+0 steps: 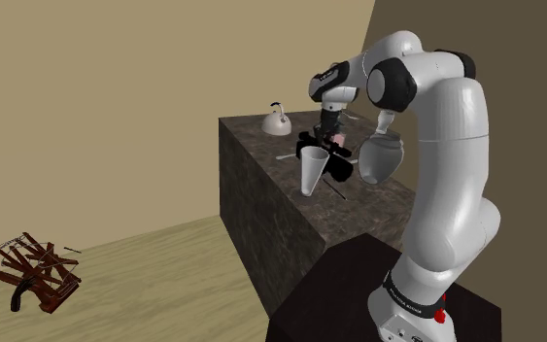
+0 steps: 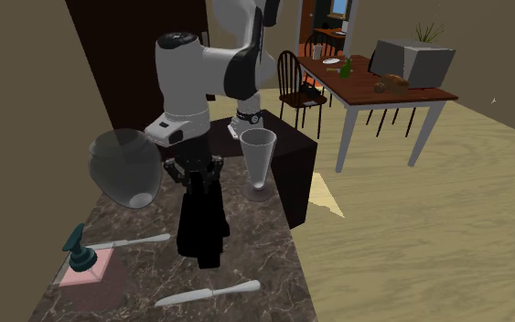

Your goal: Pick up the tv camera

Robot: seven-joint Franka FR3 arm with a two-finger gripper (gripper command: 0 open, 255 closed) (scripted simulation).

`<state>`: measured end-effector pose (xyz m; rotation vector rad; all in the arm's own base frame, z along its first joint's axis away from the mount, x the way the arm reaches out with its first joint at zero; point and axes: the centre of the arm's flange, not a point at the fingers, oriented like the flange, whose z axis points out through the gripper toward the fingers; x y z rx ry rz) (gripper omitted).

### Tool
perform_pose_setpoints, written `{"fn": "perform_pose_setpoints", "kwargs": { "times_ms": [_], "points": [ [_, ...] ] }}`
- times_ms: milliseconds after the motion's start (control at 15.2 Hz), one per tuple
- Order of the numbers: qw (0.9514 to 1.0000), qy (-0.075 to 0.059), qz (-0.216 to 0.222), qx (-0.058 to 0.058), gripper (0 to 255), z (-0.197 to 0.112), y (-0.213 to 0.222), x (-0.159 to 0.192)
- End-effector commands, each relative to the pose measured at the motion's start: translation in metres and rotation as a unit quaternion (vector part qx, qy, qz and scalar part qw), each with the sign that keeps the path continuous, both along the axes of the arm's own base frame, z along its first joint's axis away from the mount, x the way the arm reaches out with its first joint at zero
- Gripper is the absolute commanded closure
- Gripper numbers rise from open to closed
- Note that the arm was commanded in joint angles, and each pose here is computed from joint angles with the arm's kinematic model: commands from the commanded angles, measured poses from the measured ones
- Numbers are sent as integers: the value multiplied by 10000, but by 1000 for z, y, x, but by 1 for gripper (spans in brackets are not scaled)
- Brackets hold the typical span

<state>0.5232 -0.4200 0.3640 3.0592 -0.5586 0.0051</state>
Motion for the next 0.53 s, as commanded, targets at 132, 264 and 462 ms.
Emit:
{"fn": "perform_pose_setpoints", "kwargs": {
  "times_ms": [132, 264, 462],
  "points": [
    [10000, -17, 0, -11, 255, 24, 0, 0],
    [10000, -17, 0, -11, 255, 34, 0, 0],
    [10000, -17, -1, -11, 255, 40, 0, 0]
  ]
}}
